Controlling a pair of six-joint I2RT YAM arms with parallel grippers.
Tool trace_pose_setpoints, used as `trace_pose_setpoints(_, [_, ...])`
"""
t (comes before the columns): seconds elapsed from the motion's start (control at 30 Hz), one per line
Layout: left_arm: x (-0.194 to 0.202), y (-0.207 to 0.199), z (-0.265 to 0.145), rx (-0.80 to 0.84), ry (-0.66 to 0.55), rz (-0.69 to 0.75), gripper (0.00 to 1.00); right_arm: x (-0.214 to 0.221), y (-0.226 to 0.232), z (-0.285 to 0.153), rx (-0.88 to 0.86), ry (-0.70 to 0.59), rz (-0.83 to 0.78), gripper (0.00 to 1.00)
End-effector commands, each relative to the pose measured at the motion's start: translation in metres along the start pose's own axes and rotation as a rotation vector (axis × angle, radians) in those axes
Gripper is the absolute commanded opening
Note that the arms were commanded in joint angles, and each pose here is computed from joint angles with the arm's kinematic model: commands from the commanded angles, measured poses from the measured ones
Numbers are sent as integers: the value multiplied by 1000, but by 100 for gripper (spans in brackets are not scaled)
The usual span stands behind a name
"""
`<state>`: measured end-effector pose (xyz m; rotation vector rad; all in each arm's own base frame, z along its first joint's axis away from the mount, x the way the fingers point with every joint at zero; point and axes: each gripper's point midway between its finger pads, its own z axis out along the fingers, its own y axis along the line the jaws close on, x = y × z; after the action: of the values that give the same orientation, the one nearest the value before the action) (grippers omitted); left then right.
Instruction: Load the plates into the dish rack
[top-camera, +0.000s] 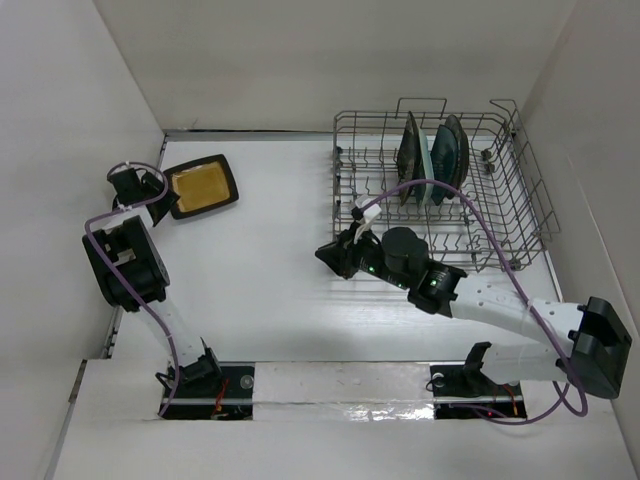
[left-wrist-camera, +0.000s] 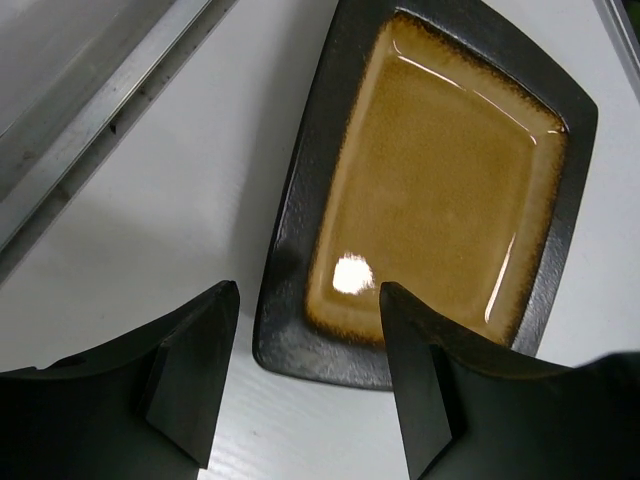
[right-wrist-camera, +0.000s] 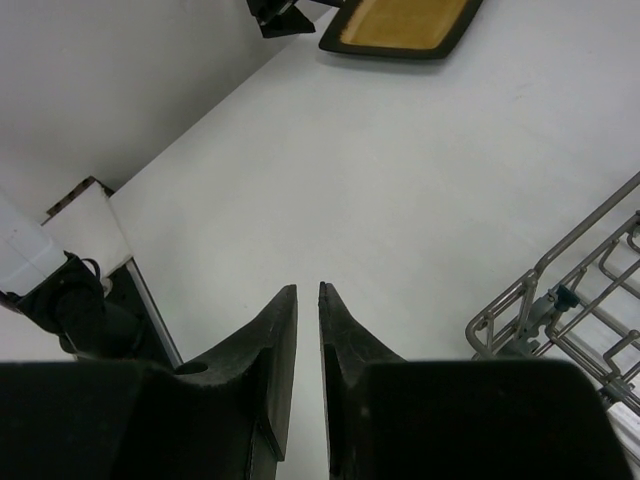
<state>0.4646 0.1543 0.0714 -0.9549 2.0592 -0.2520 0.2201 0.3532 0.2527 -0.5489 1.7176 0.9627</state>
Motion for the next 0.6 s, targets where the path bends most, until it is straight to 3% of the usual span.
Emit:
trace_pose_setpoints(0.0, [-29,-15,9,56,-61,50,55,-17,1,4,9,-72,10,21])
trace_pose_setpoints(0.27, [-24,-16,35,87,-24,20,51,-15,-13,10,46,-64,17,21])
trace_pose_setpoints(0.4, [-9,-17,45,123,24,0,41,-14,-13,11,44,-65,23,22])
trace_pose_setpoints(0.57, [-1,-19,51,155,51,-26,41,-18,-13,9,48,-77,25,22])
